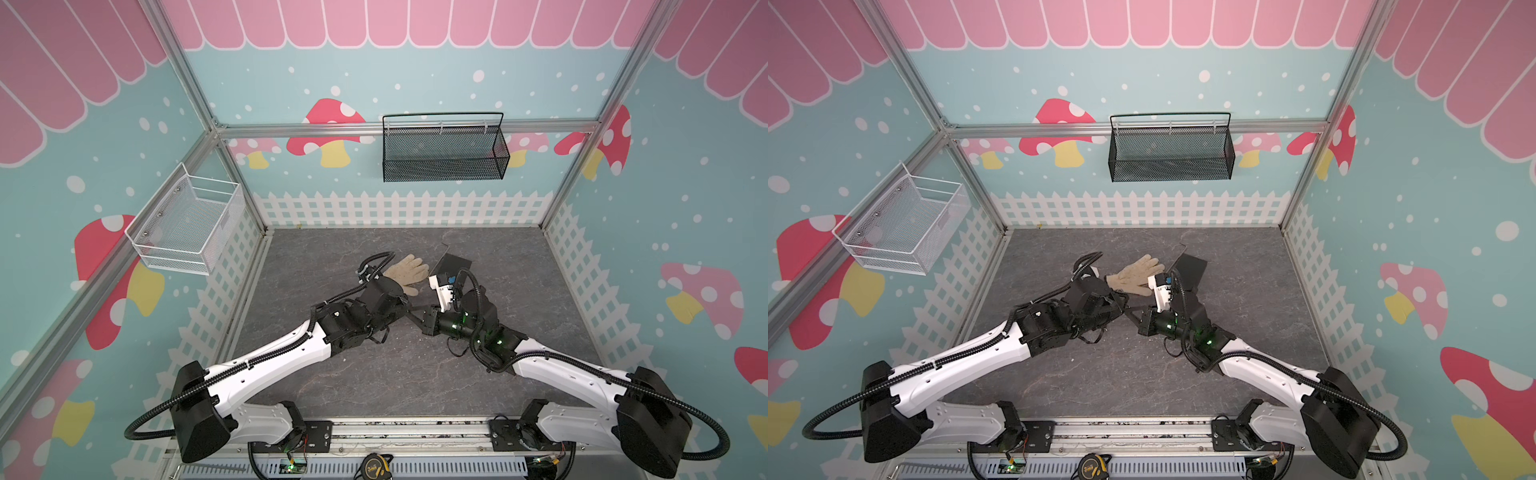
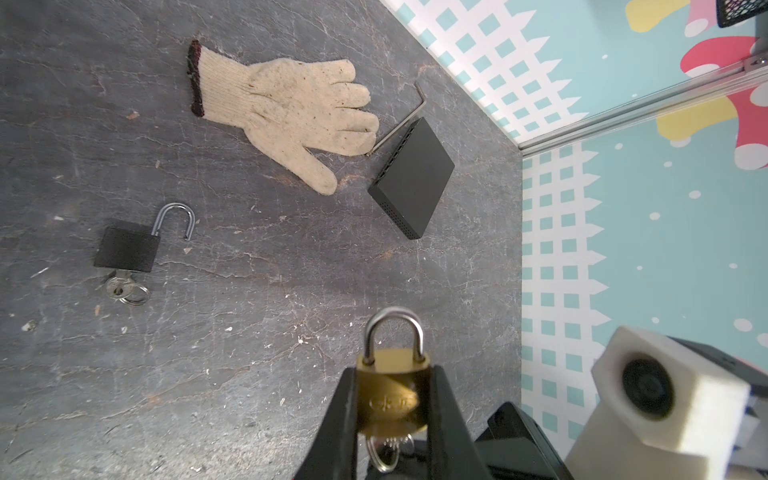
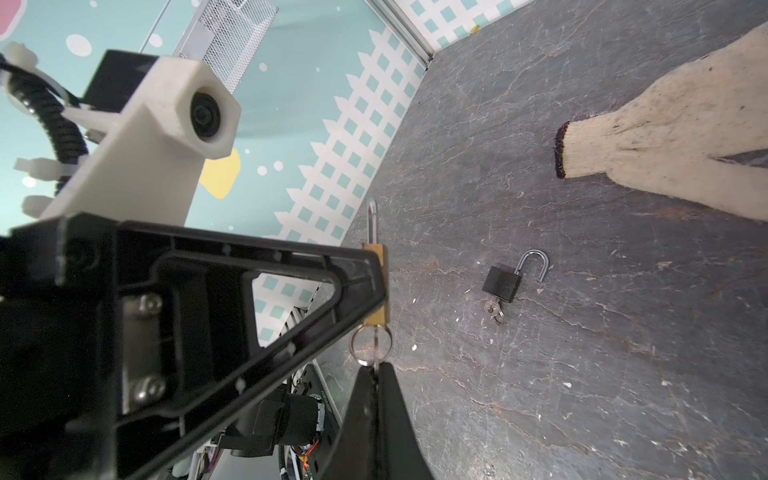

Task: Unlock with the key
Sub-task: 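Push the silver key into the brass padlock's keyhole with the right gripper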

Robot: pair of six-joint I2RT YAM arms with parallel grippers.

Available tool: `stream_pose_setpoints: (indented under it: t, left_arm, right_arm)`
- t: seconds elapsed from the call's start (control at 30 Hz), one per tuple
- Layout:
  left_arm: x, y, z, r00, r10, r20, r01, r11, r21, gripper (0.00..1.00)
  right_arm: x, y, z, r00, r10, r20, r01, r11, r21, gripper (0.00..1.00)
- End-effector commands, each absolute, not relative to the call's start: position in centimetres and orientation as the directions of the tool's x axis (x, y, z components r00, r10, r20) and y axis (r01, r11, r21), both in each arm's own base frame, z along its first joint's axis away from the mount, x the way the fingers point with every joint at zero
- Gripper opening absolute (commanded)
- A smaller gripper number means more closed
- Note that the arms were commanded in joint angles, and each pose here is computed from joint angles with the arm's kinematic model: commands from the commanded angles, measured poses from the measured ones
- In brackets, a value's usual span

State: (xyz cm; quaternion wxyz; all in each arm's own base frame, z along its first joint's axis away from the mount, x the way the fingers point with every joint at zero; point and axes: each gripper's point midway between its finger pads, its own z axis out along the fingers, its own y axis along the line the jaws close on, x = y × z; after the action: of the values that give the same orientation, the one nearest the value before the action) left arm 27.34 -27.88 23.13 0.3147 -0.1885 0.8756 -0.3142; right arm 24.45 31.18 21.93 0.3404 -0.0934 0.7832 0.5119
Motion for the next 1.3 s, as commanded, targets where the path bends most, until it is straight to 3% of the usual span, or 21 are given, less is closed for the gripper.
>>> stream_pose_setpoints:
  t: [0.0, 0.2, 0.5, 0.63, 1.27]
  left_arm:
    - [25.4, -30.1, 24.1, -0.807, -0.454, -0.377, -0.074, 0.712, -0.698, 0.00]
    - [27.8, -27.8, 26.2, -0.691, -0.534, -0.487, -0.077, 0.724, -0.685, 0.00]
    - [28.7, -27.1, 26.6, -0.651, -0.571, -0.500, -0.092, 0.713, -0.695, 0.00]
    - [28.6, -27.3, 26.9, -0.651, -0.582, -0.488, -0.091, 0.698, -0.710, 0.00]
    - [28.7, -27.7, 27.1, -0.651, -0.593, -0.473, -0.087, 0.678, -0.730, 0.00]
  right_arm:
    - [26.1, 30.8, 24.4, -0.668, 0.257, -0.698, -0.541, 0.476, 0.693, 0.02]
    - [24.2, 30.5, 22.9, -0.694, 0.182, -0.697, -0.562, 0.467, 0.682, 0.16]
    - [23.3, 30.3, 24.9, -0.727, 0.211, -0.654, -0.540, 0.413, 0.733, 0.31]
    - [24.5, 29.9, 23.8, -0.778, 0.238, -0.581, -0.441, 0.451, 0.776, 0.30]
    - [26.5, 30.9, 25.5, -0.763, 0.299, -0.573, -0.435, 0.419, 0.797, 0.20]
